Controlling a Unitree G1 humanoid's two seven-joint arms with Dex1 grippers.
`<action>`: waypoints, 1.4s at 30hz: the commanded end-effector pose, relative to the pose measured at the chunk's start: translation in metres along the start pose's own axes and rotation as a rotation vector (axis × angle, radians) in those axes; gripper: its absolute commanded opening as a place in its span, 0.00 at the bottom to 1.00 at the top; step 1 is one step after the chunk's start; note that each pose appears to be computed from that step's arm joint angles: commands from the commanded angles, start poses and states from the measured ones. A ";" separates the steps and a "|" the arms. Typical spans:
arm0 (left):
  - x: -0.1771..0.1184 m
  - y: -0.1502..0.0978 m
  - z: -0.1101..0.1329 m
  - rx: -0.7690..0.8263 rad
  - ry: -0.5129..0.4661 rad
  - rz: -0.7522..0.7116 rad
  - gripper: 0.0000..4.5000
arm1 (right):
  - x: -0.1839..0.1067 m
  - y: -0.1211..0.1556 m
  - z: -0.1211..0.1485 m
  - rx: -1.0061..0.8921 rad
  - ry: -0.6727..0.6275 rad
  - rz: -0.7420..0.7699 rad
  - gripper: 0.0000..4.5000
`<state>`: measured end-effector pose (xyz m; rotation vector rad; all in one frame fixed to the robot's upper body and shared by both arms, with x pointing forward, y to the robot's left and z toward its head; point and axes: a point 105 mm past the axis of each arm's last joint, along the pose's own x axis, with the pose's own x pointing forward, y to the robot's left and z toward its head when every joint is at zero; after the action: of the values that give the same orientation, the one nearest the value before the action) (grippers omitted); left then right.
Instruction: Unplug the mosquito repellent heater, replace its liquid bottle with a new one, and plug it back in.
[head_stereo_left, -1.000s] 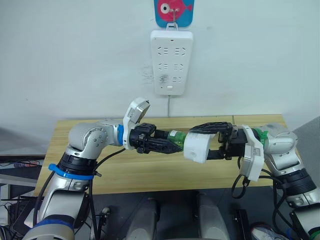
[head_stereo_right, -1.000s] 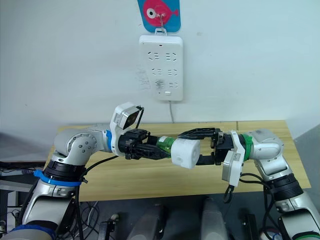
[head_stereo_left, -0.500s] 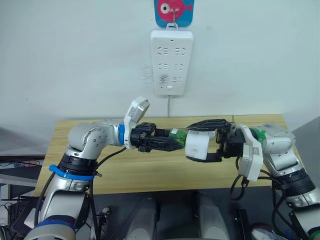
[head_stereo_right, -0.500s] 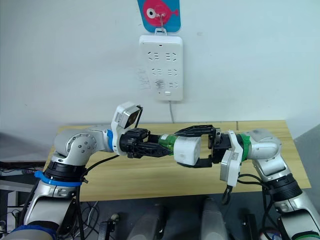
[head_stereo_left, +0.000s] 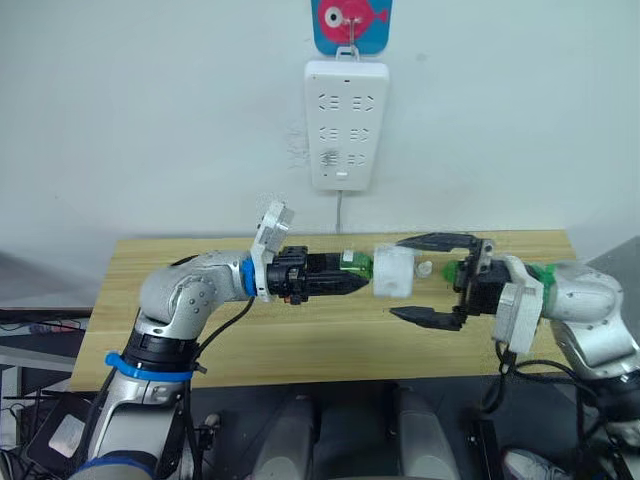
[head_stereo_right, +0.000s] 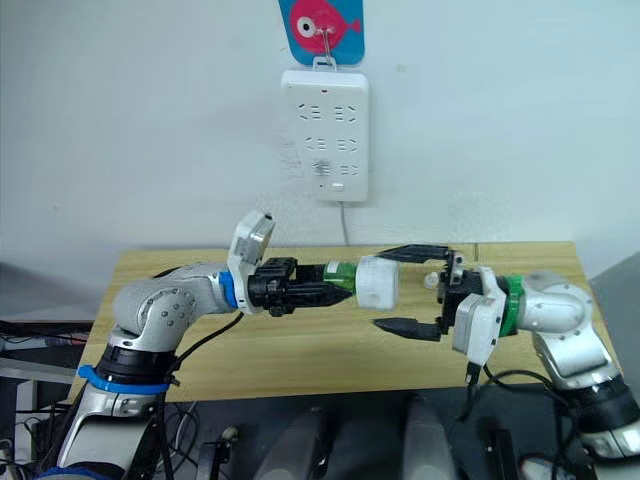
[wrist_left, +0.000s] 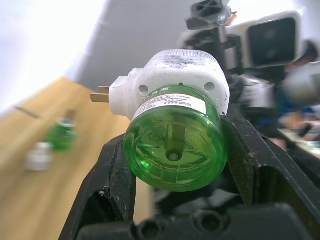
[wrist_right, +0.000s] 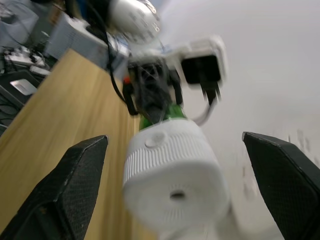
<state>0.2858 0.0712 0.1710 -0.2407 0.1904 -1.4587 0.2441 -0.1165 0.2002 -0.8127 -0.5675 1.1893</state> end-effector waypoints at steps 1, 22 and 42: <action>0.005 -0.009 0.005 0.240 -0.011 0.026 0.53 | -0.017 -0.016 -0.008 0.245 0.136 -0.186 1.00; 0.041 -0.002 0.021 0.596 -0.263 0.285 0.53 | 0.019 -0.014 0.014 2.007 -0.272 -0.836 1.00; 0.049 -0.012 0.025 0.471 -0.325 0.298 0.53 | 0.023 -0.034 -0.002 2.038 -0.286 -0.887 0.88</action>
<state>0.2962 0.0263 0.1868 -0.0448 -0.3090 -1.0892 0.2754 -0.1001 0.2166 1.2269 0.2734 0.4734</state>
